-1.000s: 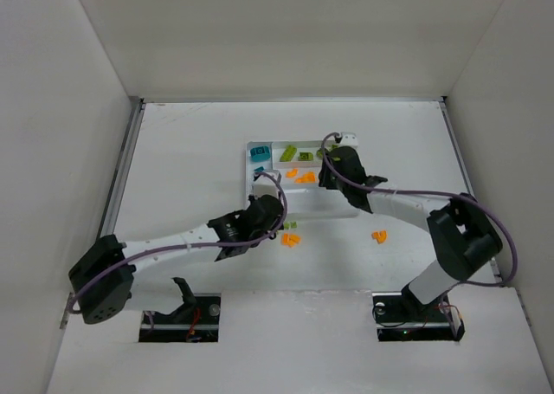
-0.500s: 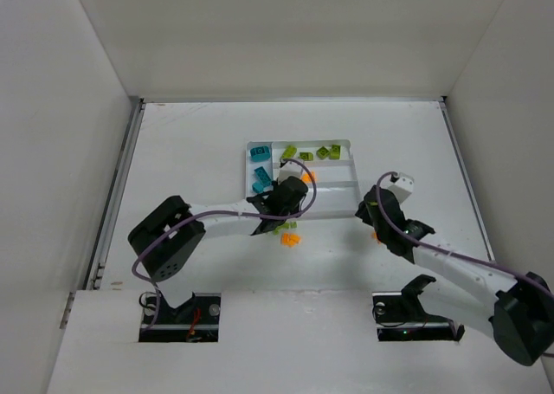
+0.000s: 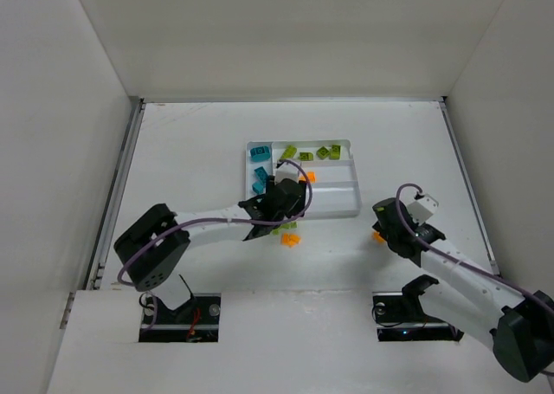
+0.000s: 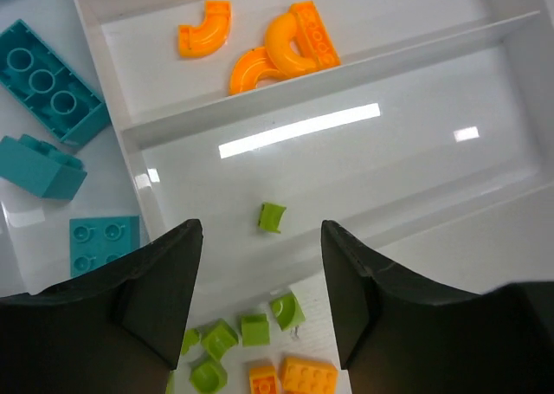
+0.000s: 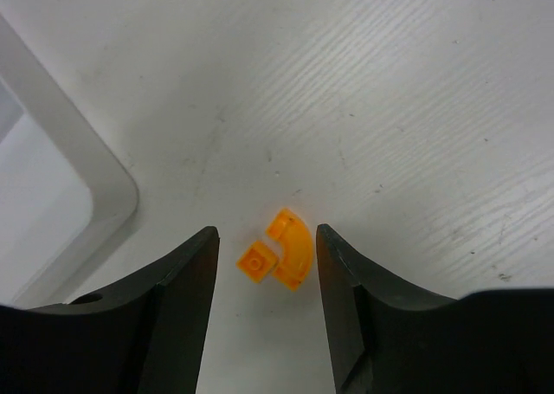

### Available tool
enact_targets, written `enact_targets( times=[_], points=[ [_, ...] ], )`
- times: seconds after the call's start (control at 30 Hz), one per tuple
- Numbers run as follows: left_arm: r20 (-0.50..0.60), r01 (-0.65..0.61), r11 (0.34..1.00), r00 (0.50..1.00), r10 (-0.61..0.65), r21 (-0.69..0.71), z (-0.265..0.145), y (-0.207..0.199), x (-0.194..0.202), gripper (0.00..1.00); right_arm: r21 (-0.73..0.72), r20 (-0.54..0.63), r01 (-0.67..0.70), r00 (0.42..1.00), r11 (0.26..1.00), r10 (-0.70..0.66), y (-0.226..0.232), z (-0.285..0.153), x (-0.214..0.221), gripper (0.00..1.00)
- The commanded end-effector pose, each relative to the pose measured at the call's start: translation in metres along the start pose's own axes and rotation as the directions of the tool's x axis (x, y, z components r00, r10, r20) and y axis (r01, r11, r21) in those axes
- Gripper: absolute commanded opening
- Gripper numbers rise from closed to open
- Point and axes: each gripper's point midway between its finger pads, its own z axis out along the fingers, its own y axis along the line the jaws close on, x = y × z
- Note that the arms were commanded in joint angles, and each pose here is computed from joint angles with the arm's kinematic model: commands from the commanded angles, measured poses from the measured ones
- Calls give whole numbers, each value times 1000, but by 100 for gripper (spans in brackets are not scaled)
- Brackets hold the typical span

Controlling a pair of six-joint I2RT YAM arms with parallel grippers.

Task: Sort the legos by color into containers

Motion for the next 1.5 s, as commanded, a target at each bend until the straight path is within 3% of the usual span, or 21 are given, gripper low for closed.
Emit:
enact_targets(
  times=[0.0,0.17,0.37,0.47,0.8,1.13,1.47],
  points=[
    [104,28,998,994,-34,53,-30,-5,-28,55,44,-34,-14,999,999,15,-3,0,-1,54],
    [135,46,993,989,-60,105,-63,0,-22,54,63,-84,55,995,996,-50,-2,6,1,46],
    [154,62,984,984,-88,167,-90,-1,-13,54,76,-183,36,983,996,-21,0,11,15,41],
    [177,71,979,978,-105,190,-101,3,-16,53,118,-229,52,973,992,-24,-6,16,20,33],
    [214,100,973,966,-145,209,-112,20,-21,53,122,-342,50,940,991,-5,8,7,43,33],
    [178,81,973,977,-121,217,-106,11,-11,53,-25,-359,118,926,993,-119,60,-27,80,29],
    [151,38,985,986,-64,168,-105,12,10,49,-135,-207,370,897,919,-392,91,-47,97,45]
  ],
)
